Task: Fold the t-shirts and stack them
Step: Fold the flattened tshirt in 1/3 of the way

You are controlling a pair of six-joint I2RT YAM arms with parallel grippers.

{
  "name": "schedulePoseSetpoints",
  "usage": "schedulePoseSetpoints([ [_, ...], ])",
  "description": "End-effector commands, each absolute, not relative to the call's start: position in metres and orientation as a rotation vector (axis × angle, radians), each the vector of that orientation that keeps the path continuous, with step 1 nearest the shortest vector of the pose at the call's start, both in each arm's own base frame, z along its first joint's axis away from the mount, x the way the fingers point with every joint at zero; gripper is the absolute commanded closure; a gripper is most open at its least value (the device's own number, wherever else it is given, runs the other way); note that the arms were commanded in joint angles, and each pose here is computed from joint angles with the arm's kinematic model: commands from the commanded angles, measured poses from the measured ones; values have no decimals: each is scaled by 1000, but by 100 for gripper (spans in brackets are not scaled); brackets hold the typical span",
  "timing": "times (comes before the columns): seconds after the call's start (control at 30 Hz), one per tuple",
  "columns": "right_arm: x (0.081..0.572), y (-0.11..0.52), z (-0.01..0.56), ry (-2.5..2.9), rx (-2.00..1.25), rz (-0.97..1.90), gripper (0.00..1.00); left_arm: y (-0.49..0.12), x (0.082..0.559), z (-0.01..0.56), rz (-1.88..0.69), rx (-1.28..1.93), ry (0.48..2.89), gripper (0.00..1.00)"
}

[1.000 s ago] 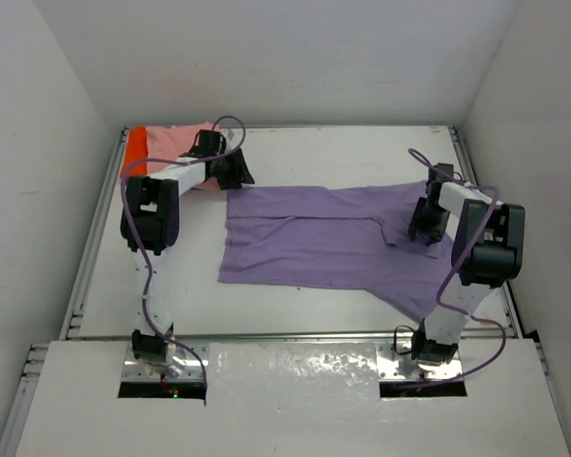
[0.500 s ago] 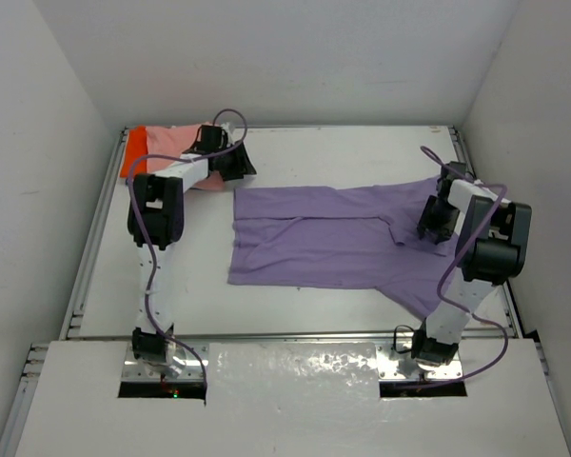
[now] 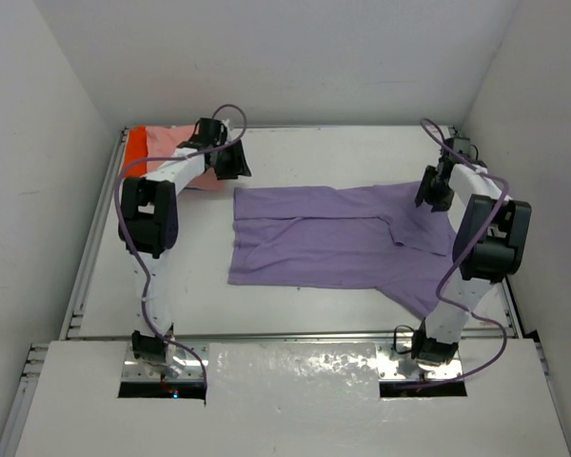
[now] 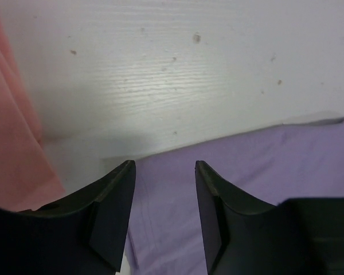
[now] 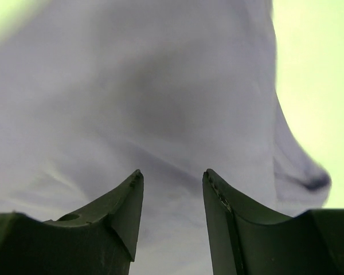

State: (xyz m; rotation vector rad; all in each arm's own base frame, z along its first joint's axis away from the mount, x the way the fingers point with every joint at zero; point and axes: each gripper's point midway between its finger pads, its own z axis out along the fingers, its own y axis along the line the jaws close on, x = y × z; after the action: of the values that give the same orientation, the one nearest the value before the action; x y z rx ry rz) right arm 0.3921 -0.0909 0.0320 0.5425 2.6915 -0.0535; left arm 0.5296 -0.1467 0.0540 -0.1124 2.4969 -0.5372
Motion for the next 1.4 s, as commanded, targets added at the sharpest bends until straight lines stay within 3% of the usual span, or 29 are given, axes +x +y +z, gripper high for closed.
schedulePoseSetpoints([
  [0.0, 439, -88, 46, 2565, 512, -7, 56, -172, 531, 110, -631, 8, 2354, 56],
  [0.17, 479, -88, 40, 2467, 523, 9, 57, -197, 519, 108, -739, 64, 2345, 57],
  [0.47, 503, -99, 12, 2531, 503, -46, 58, -199, 526, 60, -701, 33, 2424, 58],
  [0.9, 485, -131, -15, 2626, 575, -278, 58, -166, 529, 8, -449, -22, 2530, 59],
  [1.37, 470, -170, -23, 2652, 722, -379, 58, -157, 559, 14, -390, -84, 2484, 59],
])
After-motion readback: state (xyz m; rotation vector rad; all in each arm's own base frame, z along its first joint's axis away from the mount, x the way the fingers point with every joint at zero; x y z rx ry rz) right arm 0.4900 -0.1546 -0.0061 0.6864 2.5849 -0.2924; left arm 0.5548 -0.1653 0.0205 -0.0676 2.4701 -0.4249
